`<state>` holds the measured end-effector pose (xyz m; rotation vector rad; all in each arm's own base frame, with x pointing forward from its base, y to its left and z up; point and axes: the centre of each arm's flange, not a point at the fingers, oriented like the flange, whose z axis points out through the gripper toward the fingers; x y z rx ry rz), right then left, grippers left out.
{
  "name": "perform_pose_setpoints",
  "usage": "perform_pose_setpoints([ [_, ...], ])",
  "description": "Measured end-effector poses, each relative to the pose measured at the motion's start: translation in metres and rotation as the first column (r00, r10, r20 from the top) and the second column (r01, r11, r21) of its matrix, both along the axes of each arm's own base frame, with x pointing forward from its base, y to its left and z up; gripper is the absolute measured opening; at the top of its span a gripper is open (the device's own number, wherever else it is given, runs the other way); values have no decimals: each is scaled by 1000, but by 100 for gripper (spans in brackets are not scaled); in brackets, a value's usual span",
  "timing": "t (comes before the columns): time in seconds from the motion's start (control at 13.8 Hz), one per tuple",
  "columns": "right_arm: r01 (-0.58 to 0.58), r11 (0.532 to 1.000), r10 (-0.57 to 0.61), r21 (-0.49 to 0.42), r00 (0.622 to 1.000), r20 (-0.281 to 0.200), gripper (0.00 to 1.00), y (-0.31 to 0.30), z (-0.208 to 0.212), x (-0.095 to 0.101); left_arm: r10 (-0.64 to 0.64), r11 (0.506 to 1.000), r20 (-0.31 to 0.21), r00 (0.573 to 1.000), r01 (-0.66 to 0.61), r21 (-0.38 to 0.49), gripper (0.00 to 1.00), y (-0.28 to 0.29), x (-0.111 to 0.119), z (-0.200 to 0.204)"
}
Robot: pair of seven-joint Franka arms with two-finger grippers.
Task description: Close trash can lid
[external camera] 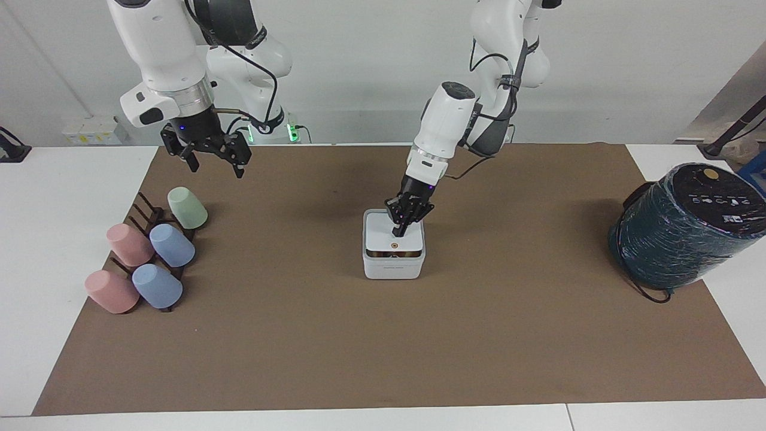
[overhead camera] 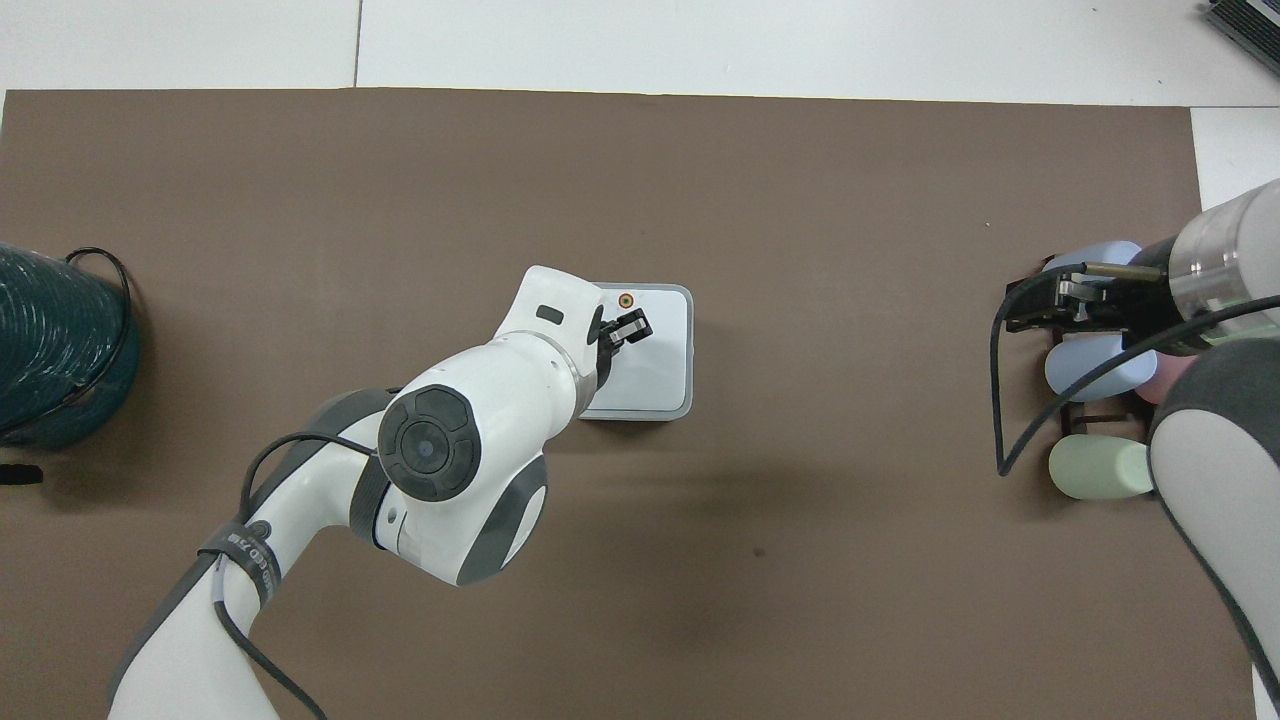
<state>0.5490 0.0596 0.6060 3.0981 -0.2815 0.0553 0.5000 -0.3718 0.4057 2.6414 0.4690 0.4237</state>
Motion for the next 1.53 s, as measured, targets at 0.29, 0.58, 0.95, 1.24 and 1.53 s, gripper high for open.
perform_pose_setpoints([
  [0.29, 0, 1000, 0, 0, 1000, 0, 100, 0, 0, 0, 1, 1000, 4, 1000, -1, -1, 13, -3, 4, -5],
  [0.58, 0, 1000, 0, 0, 1000, 0, 100, 0, 0, 0, -3, 1000, 5, 1000, 3, 0, 13, -6, 4, -9],
  [0.95, 0, 1000, 0, 0, 1000, 0, 100, 0, 0, 0, -10, 1000, -24, 1000, 11, 14, 13, -10, 9, -2],
  [1.24, 0, 1000, 0, 0, 1000, 0, 100, 0, 0, 0, -13, 995, -147, 989, 27, 93, 15, 17, 37, 31],
  [1.53, 0, 1000, 0, 0, 1000, 0, 100, 0, 0, 0, -123, 969, -236, 964, 168, 181, 15, 100, 66, 64],
])
